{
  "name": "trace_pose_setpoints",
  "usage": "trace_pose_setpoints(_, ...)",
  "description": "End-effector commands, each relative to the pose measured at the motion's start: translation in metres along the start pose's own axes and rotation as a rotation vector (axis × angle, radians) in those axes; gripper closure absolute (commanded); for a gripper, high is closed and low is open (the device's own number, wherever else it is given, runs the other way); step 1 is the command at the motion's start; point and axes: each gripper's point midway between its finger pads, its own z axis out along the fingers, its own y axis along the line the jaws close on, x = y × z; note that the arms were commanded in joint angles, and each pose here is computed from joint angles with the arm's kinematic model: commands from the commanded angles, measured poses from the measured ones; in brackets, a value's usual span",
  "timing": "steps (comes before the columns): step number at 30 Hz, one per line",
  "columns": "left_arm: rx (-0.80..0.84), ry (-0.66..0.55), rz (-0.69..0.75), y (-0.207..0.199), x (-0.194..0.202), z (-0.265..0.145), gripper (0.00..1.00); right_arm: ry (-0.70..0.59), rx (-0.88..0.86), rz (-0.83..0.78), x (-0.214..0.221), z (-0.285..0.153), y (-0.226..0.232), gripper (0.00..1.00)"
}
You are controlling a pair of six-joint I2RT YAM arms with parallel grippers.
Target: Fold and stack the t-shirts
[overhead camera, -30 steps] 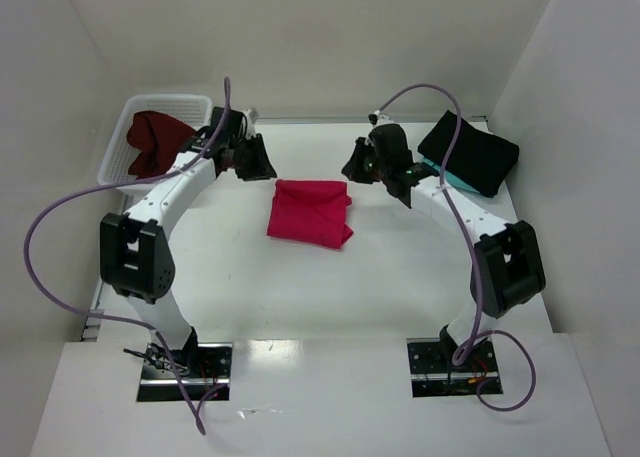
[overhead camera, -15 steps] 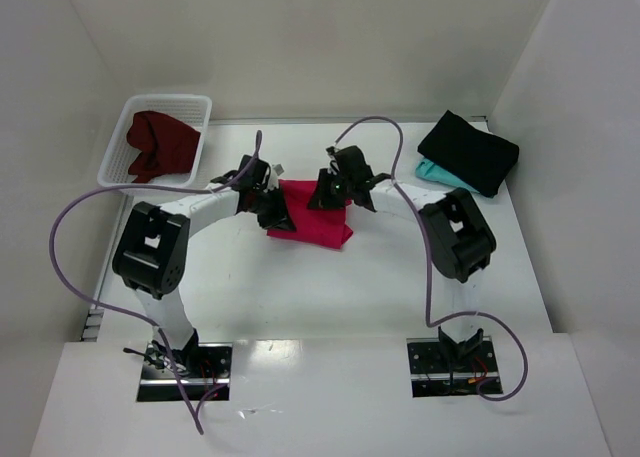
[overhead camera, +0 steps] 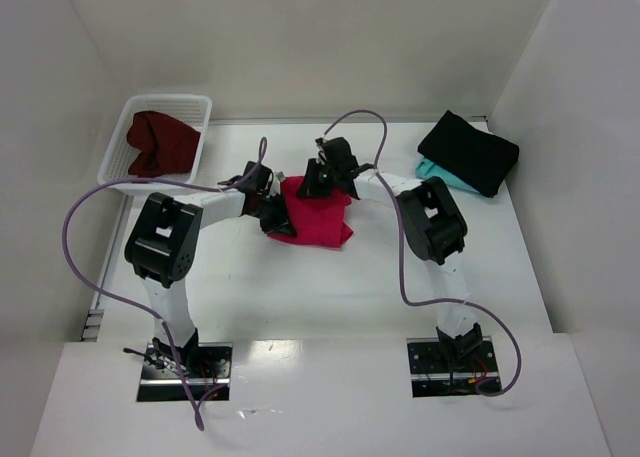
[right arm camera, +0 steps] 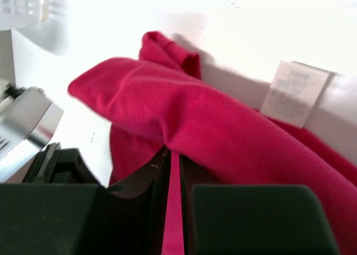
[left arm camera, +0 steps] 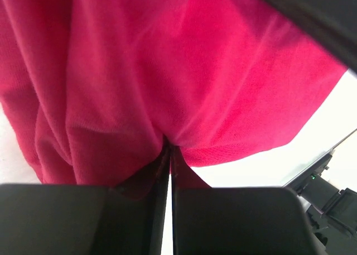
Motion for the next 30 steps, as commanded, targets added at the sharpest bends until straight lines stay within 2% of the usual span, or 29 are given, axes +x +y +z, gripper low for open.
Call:
trace_pose_setpoints(1,-0.059,0.015,-0.018,0.016,0.012,-0.001,0.91,-0.061,-0.008,-0.010,-0.028,0.004,0.000,0.84)
trace_pose_setpoints(9,-0.076,0.042,-0.022,0.024,0.027,-0.003,0.91,-0.074,0.033,-0.036,-0.047,0.017,-0.021,0.84)
trace_pose_setpoints(16,-0.073,0.021,-0.003,0.018,0.022,-0.012,0.91,-0.178,0.054,-0.052,-0.103,-0.005,-0.032,0.84)
trace_pose_setpoints(19,-0.064,-0.010,0.024,0.006,0.008,-0.023,0.87,-0.234,0.044,-0.084,-0.134,-0.034,-0.017,0.77)
trace_pose_setpoints(21,-0.043,-0.068,0.063,-0.014,-0.011,-0.042,0.76,-0.266,0.055,-0.104,-0.144,-0.054,-0.006,0.69)
trace_pose_setpoints(22,-0.041,-0.103,0.081,-0.018,-0.022,-0.049,0.72,-0.322,0.053,-0.130,-0.157,-0.081,0.012,0.61)
trace_pose_setpoints(24,-0.005,-0.155,0.110,-0.033,-0.040,-0.063,0.60,-0.328,0.083,-0.122,-0.148,-0.098,0.010,0.56)
trace_pose_setpoints(25,0.011,-0.201,0.127,-0.042,-0.058,-0.074,0.51,-0.380,0.085,-0.133,-0.156,-0.125,0.024,0.54)
trace_pose_setpoints(26,0.018,-0.228,0.128,-0.045,-0.068,-0.080,0.46,-0.386,0.092,-0.132,-0.151,-0.135,0.025,0.46)
trace_pose_setpoints(27,0.023,-0.241,0.145,-0.050,-0.074,-0.085,0.41,-0.341,0.118,-0.115,-0.128,-0.133,0.011,0.42)
trace_pose_setpoints(29,0.037,-0.280,0.169,-0.059,-0.093,-0.092,0.34,-0.377,0.129,-0.099,-0.120,-0.159,0.015,0.38)
trace_pose_setpoints(30,0.033,-0.295,0.184,-0.061,-0.100,-0.093,0.33,-0.342,0.161,-0.070,-0.096,-0.156,-0.002,0.38)
